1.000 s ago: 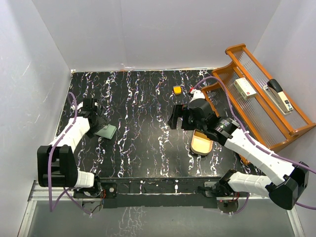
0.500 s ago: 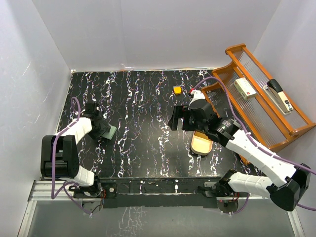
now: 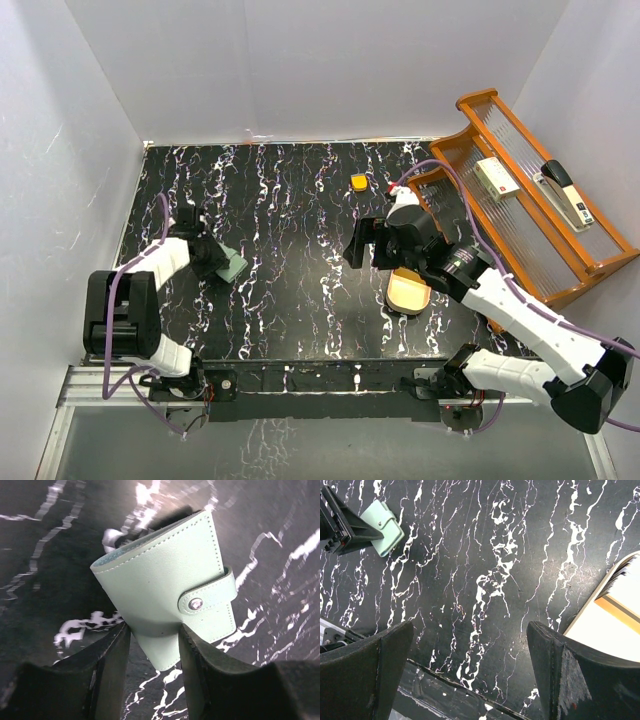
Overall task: Put the credit cards into the card holder
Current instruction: Move the card holder to the center of the board.
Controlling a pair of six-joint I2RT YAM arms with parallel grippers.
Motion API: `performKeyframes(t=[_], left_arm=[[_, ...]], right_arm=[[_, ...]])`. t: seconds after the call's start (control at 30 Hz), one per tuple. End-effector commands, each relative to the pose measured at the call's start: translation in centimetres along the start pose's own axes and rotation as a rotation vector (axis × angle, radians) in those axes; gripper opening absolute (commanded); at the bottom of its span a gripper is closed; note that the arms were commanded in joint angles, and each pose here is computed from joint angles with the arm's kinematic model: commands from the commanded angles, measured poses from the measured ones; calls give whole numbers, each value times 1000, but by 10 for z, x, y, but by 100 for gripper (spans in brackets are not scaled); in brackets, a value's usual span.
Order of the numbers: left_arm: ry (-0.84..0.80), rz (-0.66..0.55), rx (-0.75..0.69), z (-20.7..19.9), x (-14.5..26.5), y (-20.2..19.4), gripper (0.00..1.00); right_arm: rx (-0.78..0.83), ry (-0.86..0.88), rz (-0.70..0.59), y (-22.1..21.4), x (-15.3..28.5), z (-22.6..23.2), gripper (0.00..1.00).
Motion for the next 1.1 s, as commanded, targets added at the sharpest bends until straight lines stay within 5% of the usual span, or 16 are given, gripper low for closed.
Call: performKeyframes(t=[0.0, 0.53, 0.73, 0.83, 1.07], left_arm=[[-63, 229, -144, -12, -6, -45, 33], [-411, 316, -386, -94, 6, -116, 26], [-572, 330, -323, -113, 22, -127, 28], [-615, 312, -271, -114, 32, -126, 35], [-561, 161, -278, -107, 62, -111, 48]], right_arm=[[-6, 18, -26, 1, 2, -1, 96], [-36, 12, 64, -14, -13, -3, 91], [-94, 47, 139, -28, -29, -2, 75], [-113, 58, 181, -34, -39, -1, 58], [-131, 45, 234, -48, -60, 9, 42]])
Point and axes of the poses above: each gripper's point midway between its finger pads, its own x axis back along the fingers, its own z axis along the line the jaws close on, y = z × x, the point moved 10 cm from there along x, back along the fingers, and after that the axes turned 5 degrees about -x, right-handed, at the moved point
